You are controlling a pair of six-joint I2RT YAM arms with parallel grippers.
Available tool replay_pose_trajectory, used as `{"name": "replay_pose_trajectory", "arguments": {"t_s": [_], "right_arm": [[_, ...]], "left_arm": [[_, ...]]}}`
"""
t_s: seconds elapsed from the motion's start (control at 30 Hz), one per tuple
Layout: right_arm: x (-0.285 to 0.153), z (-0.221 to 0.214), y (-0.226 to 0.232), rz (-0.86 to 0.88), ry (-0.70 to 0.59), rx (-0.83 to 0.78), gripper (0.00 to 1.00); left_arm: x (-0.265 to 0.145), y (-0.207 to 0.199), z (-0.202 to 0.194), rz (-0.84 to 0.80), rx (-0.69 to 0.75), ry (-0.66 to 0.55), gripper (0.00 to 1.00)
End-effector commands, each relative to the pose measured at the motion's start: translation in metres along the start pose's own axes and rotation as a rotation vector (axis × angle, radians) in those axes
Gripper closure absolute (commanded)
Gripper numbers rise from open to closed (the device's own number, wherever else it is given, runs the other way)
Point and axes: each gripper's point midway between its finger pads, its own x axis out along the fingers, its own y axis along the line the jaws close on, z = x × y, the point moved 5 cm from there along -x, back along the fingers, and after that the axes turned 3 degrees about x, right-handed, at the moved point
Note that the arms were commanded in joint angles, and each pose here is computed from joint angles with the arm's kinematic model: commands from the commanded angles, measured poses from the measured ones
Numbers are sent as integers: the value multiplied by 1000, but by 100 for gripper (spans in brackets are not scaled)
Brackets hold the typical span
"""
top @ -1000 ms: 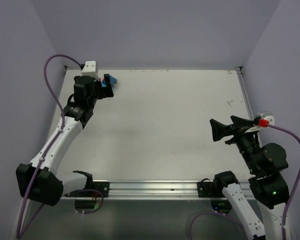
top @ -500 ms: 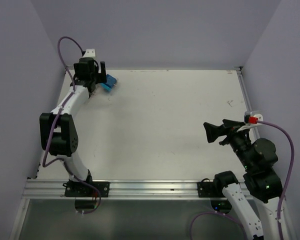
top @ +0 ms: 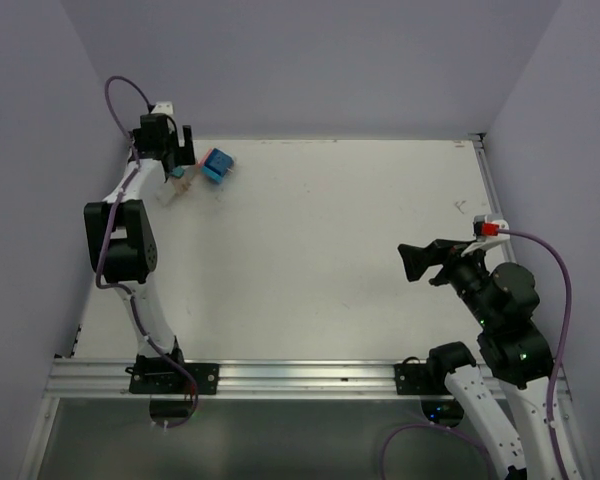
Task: Pull the plug off the socket
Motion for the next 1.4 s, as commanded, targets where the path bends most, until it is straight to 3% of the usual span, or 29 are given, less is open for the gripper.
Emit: {"name": "replay_pose_trajectory", "arguments": {"t_s": [0.0, 0.47, 1.07, 1.17, 1.37], "right_arm": [[5, 8, 7, 38, -27, 14, 1], [8, 8, 6, 29, -14, 16, 1], [-4, 14, 10, 42, -40, 2, 1], [-5, 14, 9, 37, -45, -1, 1], [-3, 12, 8, 37, -38, -2, 1]], "left_arm": [[12, 9, 3, -29, 5, 3, 0], [30, 1, -57, -134, -39, 114, 2], [1, 4, -63, -118, -98, 104, 20], [-4, 3, -64, -116, -121, 107, 17], [-6, 10, -54, -67, -134, 70, 3]]}}
